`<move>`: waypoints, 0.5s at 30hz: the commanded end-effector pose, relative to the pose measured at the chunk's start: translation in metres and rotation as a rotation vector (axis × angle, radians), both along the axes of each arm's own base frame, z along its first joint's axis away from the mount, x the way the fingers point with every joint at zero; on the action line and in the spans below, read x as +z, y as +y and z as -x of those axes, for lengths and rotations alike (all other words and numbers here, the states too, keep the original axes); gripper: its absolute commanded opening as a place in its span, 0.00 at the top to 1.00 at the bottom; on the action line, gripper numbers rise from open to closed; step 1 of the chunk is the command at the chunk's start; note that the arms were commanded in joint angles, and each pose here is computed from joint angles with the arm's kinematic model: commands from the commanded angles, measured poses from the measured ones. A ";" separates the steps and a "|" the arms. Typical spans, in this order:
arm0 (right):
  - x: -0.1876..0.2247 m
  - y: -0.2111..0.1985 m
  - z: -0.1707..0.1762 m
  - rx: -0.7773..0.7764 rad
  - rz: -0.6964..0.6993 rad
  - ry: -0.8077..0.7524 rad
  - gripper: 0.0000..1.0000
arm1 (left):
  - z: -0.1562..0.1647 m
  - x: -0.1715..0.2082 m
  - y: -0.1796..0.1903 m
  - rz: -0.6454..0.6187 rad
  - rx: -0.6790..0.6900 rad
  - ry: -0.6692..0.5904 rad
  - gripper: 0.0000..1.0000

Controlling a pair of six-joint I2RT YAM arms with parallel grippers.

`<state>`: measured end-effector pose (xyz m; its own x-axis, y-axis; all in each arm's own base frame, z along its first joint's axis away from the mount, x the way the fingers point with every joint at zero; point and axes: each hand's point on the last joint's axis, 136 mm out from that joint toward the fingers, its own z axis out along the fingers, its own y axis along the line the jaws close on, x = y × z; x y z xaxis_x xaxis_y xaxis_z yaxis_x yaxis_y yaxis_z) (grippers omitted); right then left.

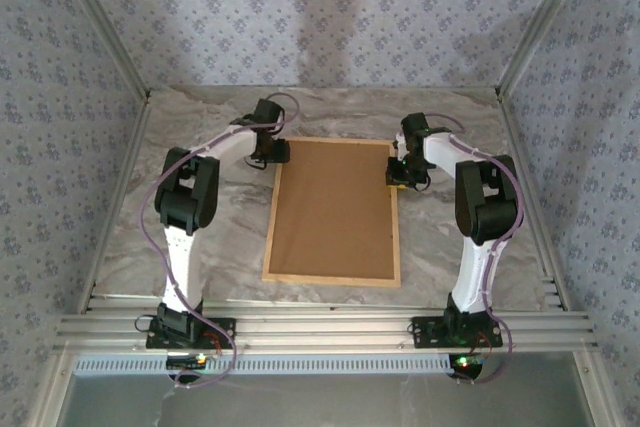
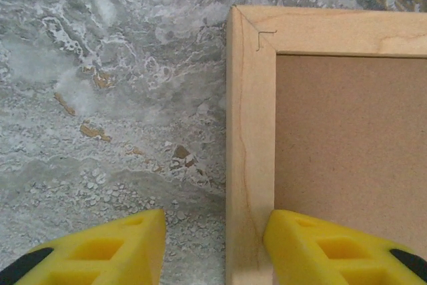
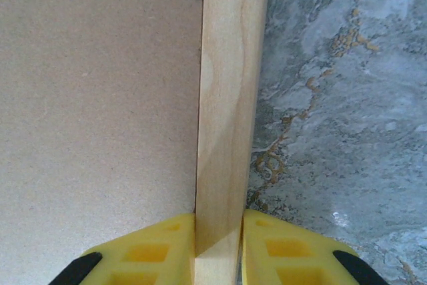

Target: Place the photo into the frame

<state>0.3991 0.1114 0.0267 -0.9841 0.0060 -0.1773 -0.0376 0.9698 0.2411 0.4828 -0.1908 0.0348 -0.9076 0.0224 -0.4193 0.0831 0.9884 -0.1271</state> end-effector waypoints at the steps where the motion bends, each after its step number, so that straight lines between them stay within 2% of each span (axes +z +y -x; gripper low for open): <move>1: -0.021 0.002 0.002 0.029 0.029 0.029 0.77 | 0.051 -0.059 -0.022 -0.031 -0.107 0.213 0.51; 15: -0.020 0.004 0.002 0.036 0.028 0.028 0.77 | 0.065 -0.063 -0.037 -0.049 -0.169 0.283 0.50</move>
